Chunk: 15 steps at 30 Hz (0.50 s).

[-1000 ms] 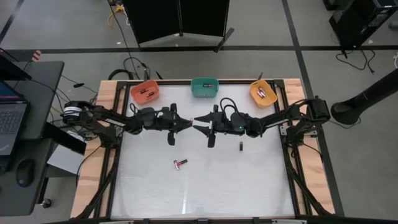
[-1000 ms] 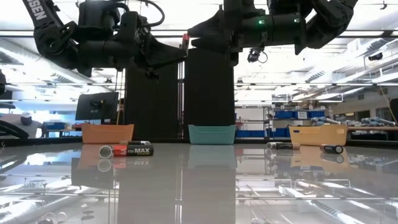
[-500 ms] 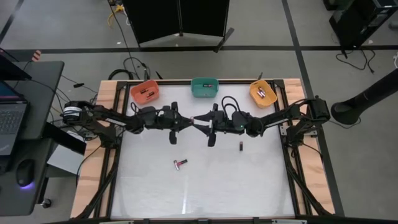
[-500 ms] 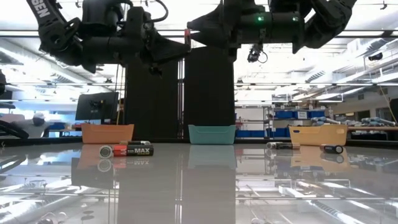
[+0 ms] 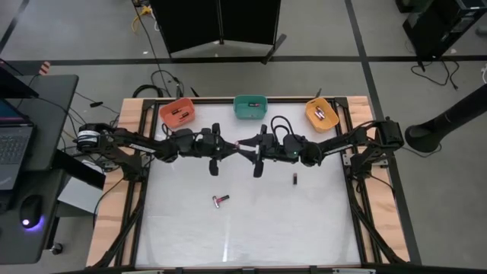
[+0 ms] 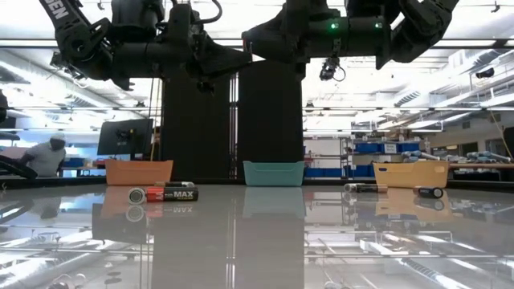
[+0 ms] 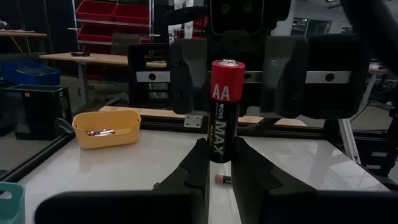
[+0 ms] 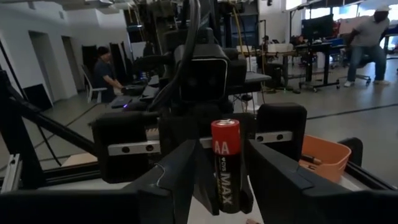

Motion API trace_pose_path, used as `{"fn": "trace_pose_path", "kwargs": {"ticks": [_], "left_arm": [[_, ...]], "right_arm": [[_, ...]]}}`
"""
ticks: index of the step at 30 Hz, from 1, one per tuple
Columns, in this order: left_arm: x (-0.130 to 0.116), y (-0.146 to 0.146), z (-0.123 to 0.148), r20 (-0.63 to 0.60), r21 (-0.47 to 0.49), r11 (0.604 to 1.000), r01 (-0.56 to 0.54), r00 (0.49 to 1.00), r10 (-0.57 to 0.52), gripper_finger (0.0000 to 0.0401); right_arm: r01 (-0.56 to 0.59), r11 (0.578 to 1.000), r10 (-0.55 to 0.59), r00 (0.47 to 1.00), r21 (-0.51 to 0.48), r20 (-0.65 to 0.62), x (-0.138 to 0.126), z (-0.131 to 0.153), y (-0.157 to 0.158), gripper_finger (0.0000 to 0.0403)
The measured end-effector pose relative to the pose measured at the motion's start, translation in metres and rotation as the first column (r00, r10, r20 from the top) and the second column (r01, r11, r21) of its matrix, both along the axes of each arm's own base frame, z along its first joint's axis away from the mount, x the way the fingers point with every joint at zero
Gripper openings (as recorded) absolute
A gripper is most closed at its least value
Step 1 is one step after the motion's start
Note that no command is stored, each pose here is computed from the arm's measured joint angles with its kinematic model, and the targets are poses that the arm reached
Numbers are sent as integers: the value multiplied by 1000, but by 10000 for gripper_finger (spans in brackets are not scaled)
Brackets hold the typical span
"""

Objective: Sort batteries
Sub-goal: Put the red battery into the green bin

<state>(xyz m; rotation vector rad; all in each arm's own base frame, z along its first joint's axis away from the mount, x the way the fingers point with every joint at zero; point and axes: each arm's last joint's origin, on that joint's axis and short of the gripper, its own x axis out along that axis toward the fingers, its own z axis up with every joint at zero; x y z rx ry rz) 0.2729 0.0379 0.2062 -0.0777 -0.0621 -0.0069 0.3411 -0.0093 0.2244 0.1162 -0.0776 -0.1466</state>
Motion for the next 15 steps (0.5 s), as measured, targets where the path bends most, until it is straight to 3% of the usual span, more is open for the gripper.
{"fn": "trace_pose_path", "kwargs": {"ticks": [15], "left_arm": [[0, 0, 0, -1, -26, 1000, 4, 1000, -4, 50]], "right_arm": [[5, 1000, -5, 1000, 0, -2, 0, 0, -5, 150]]}}
